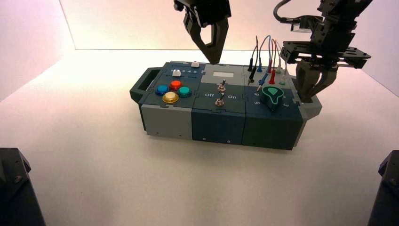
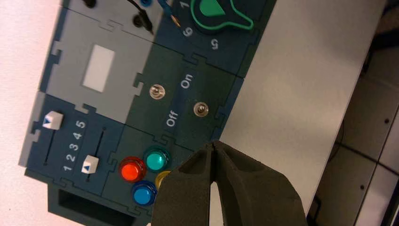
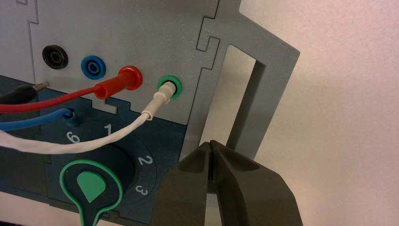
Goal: Flip the bottom switch off with the left gripper.
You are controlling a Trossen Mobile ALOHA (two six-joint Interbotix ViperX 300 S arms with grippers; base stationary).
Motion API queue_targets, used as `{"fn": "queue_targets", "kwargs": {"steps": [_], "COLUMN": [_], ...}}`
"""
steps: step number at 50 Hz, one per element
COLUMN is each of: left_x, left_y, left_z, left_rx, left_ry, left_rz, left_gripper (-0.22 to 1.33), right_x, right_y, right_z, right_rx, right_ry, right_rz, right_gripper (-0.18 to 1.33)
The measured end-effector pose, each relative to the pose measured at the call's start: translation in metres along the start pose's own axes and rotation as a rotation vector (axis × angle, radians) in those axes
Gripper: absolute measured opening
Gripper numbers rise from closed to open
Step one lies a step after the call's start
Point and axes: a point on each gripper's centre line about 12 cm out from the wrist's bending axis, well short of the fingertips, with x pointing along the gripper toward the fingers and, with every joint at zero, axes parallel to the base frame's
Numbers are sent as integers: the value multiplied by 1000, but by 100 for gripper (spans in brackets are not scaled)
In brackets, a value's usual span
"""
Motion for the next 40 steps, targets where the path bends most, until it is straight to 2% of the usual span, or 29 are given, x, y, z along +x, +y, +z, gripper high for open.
{"fn": "queue_targets", "kwargs": {"steps": [10,21,27,40], "left_x": [10,12,20,37], "left_y": [1,5,4,-1], "left_z": [2,14,21,27], "left_rx": [68,106,144,178], "left_ry": [41,24,25,45], "left_rz": [-21,-15,-26,-62], "left_gripper": [-17,-17,-17,-17], "right_x": [1,2,4,7], "right_y": [0,0,0,-1], "right_z": [0,3,7,10], "right_rx": [2,-1,4,12], "right_ry": [-2,-9,-13,-15], "right_rz": [0,-1,-2,0], "right_gripper": [-15,-15,-15,-16]}}
